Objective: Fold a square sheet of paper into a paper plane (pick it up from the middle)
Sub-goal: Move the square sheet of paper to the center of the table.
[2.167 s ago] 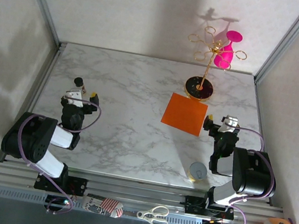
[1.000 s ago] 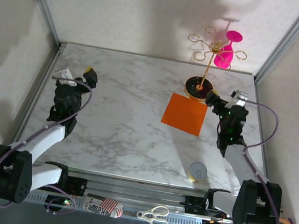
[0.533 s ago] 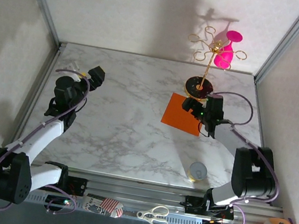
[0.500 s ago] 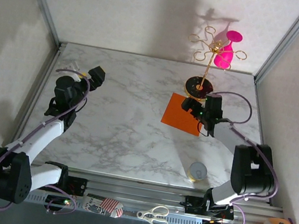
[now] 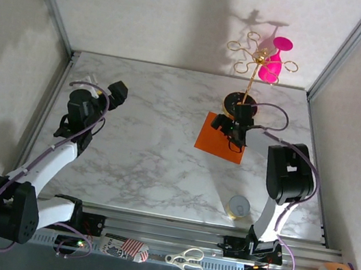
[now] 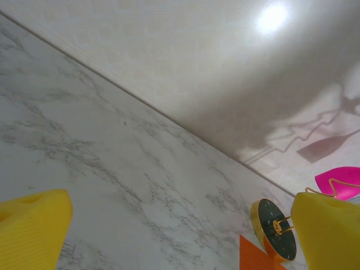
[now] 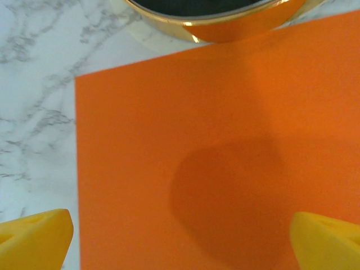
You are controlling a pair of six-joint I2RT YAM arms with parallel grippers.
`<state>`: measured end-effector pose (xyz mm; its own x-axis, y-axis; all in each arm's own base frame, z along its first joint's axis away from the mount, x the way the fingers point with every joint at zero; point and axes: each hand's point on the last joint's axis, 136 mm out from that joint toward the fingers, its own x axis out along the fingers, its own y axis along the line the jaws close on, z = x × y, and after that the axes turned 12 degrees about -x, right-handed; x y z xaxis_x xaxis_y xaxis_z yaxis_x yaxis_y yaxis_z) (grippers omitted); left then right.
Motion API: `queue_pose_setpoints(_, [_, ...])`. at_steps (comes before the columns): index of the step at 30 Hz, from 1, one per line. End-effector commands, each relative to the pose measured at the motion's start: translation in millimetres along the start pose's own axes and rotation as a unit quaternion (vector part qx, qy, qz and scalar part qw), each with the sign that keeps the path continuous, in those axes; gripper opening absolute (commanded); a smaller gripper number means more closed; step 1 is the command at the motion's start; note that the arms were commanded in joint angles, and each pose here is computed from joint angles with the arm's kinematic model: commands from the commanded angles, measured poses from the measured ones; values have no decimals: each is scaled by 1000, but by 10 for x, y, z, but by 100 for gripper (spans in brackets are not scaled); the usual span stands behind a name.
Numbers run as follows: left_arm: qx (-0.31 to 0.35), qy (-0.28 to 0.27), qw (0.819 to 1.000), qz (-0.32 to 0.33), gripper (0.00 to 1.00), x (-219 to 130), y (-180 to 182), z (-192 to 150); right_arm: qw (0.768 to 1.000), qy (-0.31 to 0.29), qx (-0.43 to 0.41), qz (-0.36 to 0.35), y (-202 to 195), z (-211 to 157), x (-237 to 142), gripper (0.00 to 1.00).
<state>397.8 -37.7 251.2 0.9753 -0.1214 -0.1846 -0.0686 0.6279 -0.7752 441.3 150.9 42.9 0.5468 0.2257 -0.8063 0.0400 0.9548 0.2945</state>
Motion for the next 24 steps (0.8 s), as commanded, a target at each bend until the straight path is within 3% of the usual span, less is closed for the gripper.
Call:
queue_pose_setpoints(1, [12, 11, 1000, -12, 99, 18, -105, 1, 999, 25, -10, -41, -20, -147, 60, 99])
queue_pose_setpoints(10, [11, 15, 1000, -9, 99, 32, -71, -33, 995, 89, -3, -54, 238, -683, 124, 99])
queue_pose_setpoints(19, [3, 13, 1000, 4, 99, 39, -38, -17, 985, 151, 50, 65, 1583, -1497, 111, 98])
queue_pose_setpoints(24, [1, 15, 1000, 18, 99, 22, 7, -21, 976, 162, 83, 117, 2078, -1536, 69, 97])
